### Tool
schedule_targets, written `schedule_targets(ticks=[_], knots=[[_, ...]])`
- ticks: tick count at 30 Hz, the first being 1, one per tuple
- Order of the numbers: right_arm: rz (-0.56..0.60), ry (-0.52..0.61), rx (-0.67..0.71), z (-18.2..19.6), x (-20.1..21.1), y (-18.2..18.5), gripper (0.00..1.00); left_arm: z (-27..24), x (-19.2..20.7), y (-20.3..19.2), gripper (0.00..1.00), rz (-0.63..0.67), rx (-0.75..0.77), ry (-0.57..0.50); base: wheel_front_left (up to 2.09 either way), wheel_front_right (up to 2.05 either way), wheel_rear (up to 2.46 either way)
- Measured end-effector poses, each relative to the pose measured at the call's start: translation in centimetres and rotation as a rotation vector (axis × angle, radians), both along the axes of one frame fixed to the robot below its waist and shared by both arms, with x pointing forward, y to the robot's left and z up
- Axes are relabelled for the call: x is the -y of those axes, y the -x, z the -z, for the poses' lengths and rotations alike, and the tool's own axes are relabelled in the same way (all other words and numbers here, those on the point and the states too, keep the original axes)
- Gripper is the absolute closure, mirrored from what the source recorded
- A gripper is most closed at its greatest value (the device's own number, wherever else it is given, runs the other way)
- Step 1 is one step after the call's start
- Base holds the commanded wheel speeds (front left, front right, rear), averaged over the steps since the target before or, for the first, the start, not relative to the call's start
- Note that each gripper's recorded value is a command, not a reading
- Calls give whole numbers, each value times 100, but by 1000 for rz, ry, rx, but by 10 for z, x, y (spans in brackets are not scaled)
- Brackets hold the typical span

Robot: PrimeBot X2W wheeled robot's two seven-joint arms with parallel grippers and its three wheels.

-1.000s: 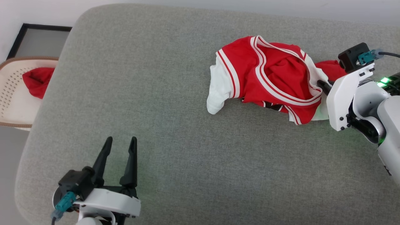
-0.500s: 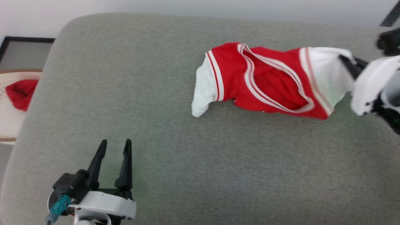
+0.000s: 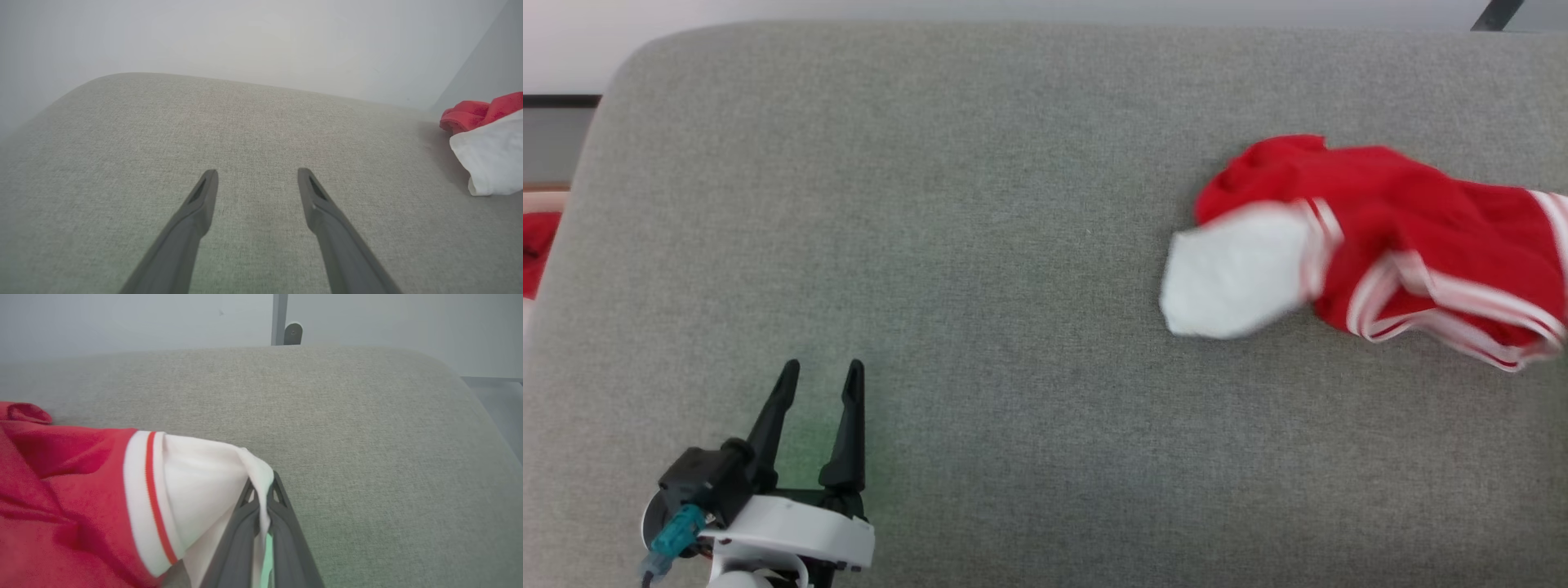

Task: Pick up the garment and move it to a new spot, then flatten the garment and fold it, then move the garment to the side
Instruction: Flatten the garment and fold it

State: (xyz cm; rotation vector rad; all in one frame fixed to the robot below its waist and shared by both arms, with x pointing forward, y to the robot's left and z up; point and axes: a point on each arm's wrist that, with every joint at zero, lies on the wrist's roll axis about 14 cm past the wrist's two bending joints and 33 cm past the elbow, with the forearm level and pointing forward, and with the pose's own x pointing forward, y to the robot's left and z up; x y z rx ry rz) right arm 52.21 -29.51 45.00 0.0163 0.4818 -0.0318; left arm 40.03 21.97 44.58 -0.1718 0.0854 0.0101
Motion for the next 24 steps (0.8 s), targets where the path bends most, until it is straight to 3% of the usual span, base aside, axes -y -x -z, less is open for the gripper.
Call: schedule_targets(ticks=[15, 23, 24], knots=[[107, 56, -64, 34, 18, 17, 100, 8, 4, -15, 0, 21, -15, -4, 0, 0, 0], [155, 105, -45, 29, 32, 27, 100, 0, 6, -12, 0, 43, 2, -19, 0, 0, 0], [154, 98, -47, 31, 29, 28, 62, -1, 7, -11, 0, 49, 2, -21, 0, 0, 0]])
